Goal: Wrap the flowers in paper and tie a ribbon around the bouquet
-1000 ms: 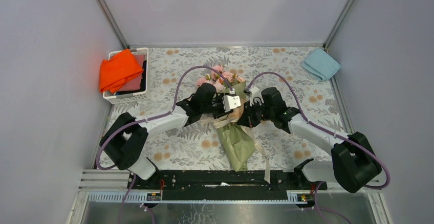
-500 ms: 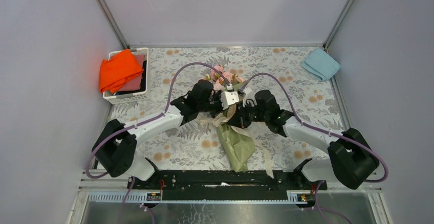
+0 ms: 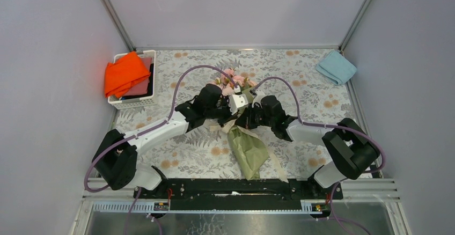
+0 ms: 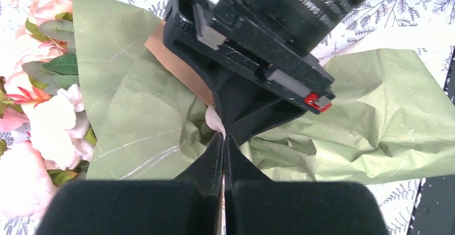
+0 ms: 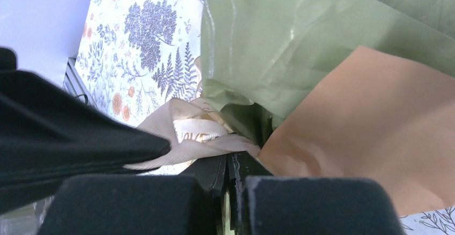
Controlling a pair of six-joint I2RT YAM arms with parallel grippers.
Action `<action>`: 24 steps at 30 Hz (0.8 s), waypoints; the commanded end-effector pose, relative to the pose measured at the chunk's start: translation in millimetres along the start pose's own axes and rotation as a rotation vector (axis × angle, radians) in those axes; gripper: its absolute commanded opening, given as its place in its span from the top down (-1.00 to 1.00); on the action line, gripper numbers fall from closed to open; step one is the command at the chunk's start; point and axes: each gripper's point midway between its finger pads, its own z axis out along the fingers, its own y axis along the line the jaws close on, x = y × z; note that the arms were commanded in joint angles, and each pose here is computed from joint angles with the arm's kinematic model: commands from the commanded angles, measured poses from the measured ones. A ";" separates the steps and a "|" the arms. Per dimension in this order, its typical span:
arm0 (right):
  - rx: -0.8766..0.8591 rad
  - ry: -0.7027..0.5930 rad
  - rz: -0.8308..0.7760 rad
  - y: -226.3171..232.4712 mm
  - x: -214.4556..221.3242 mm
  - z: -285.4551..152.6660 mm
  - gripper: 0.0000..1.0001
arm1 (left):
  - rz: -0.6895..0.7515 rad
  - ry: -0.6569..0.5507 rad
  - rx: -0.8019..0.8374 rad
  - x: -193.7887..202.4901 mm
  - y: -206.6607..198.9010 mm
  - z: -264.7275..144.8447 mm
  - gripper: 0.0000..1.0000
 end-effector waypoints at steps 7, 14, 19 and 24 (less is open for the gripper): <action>-0.023 -0.126 0.068 15.4 -42.7 13.1 0.93 | -0.073 -0.030 0.125 8.0 -35.3 -1.7 1.00; -0.026 0.003 0.058 18.8 -16.8 -1.0 0.45 | -0.050 0.002 0.097 37.5 -36.8 3.8 1.00; 0.046 0.118 0.030 10.8 1.7 -23.9 0.19 | 0.037 0.004 0.091 51.7 -35.5 8.0 1.00; 0.017 0.274 0.003 15.1 13.3 -46.8 0.13 | 0.112 -0.003 0.089 55.7 -33.4 11.1 1.00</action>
